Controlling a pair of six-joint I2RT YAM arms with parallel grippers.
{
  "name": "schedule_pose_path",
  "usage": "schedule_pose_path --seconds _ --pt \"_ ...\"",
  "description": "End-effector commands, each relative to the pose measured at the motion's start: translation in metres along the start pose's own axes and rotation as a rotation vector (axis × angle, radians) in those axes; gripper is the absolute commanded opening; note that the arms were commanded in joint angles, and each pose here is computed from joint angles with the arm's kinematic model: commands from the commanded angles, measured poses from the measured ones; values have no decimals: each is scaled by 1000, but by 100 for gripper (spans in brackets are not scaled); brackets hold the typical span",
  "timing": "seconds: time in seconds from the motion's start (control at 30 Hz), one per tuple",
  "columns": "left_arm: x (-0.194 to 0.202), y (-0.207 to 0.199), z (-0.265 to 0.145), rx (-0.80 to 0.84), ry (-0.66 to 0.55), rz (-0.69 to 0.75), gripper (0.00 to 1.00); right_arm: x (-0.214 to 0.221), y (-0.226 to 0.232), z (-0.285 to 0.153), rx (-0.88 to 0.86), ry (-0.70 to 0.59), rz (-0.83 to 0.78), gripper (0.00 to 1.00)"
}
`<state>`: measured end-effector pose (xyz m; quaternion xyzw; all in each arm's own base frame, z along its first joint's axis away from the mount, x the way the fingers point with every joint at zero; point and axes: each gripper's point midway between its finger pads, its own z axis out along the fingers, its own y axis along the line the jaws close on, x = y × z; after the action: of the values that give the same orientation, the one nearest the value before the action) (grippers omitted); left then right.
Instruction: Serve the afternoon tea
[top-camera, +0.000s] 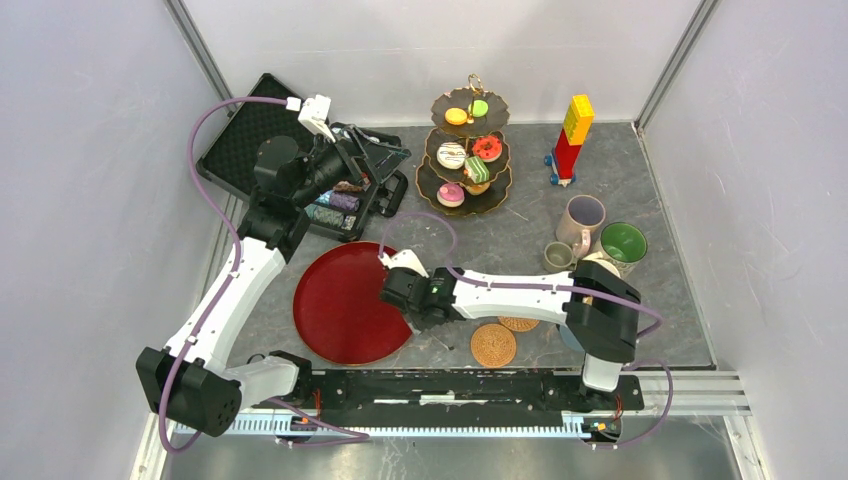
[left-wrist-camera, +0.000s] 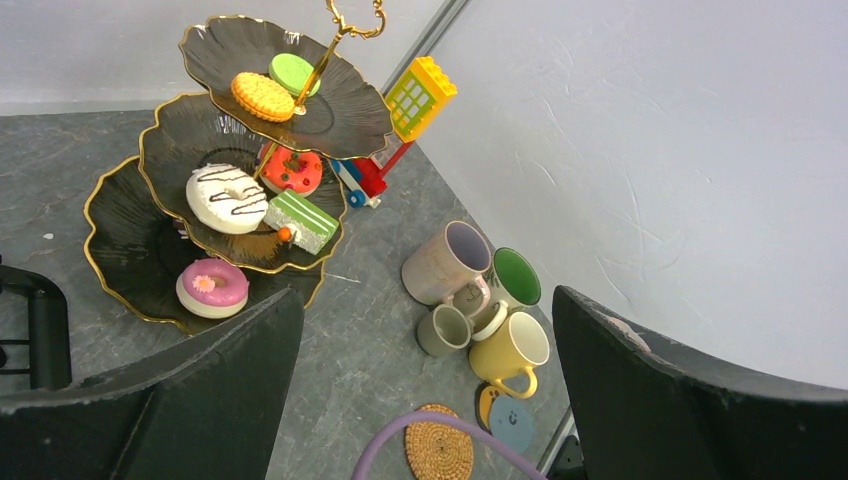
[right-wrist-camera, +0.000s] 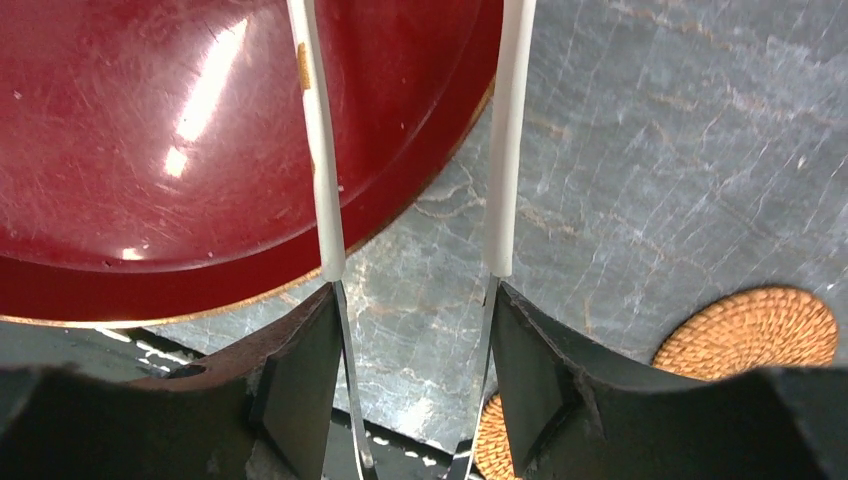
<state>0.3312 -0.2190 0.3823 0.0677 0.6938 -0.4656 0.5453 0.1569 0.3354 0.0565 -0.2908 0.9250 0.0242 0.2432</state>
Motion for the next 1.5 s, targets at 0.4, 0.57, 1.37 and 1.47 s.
schedule_pose_path --seconds 0.4,0.57,1.37,1.47 --pt "-9 -13 0 48 -24 -11 100 -29 14 11 24 -4 -162 60" --pt "-9 -15 -1 53 -24 -13 100 -25 13 12 27 16 -181 56" --pt "-8 -13 1 50 -19 -18 100 -67 3 -30 -147 -241 -159 27" --pt "-9 -15 0 57 -20 -18 100 -61 12 -30 -192 -204 -154 35"
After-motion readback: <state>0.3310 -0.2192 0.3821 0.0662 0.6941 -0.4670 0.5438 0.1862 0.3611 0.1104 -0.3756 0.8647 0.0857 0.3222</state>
